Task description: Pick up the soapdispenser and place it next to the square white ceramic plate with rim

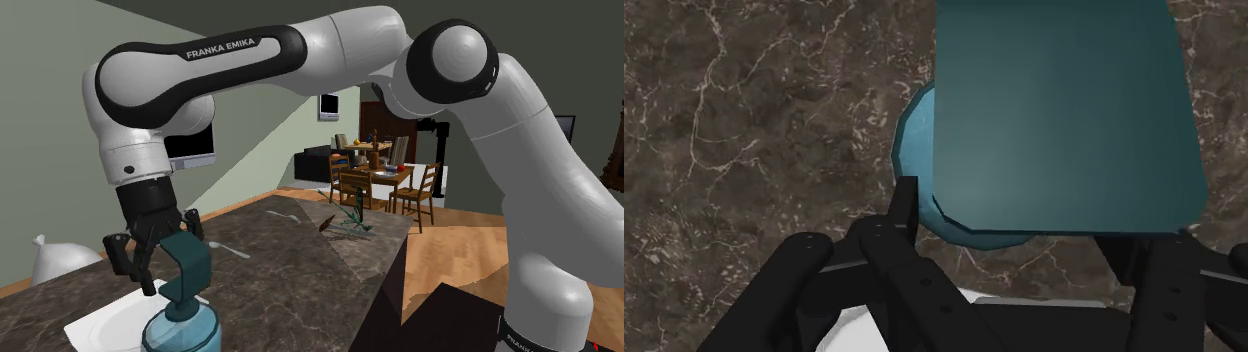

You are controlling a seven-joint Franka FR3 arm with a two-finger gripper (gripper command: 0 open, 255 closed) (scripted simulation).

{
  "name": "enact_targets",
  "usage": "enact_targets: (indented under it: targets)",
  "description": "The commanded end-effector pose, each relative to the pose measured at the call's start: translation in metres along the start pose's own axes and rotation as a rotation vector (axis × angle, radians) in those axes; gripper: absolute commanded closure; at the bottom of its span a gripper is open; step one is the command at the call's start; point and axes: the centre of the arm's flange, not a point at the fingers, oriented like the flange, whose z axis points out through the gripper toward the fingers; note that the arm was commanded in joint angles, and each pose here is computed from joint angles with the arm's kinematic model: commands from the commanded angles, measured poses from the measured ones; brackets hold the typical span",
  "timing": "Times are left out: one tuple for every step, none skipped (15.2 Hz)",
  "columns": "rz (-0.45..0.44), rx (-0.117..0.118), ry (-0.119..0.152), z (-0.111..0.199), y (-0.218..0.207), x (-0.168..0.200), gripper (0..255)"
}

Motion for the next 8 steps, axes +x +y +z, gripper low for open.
enact_targets:
  targets:
    - [0.000, 0.000, 0.000, 0.000, 0.000, 0.000, 0]
    - [0.000, 0.000, 0.000, 0.000, 0.000, 0.000, 0]
    - [0.000, 0.000, 0.000, 0.000, 0.000, 0.000, 0]
    - [0.000, 0.000, 0.000, 0.000, 0.000, 0.000, 0]
    - [0.000, 0.000, 0.000, 0.000, 0.000, 0.000, 0]
    - [0.000, 0.000, 0.000, -0.013, 0.000, 0.000, 0]
    - [0.000, 0.000, 0.000, -0.027, 0.000, 0.000, 0]
    - [0.000, 0.000, 0.000, -0.040, 0.000, 0.000, 0]
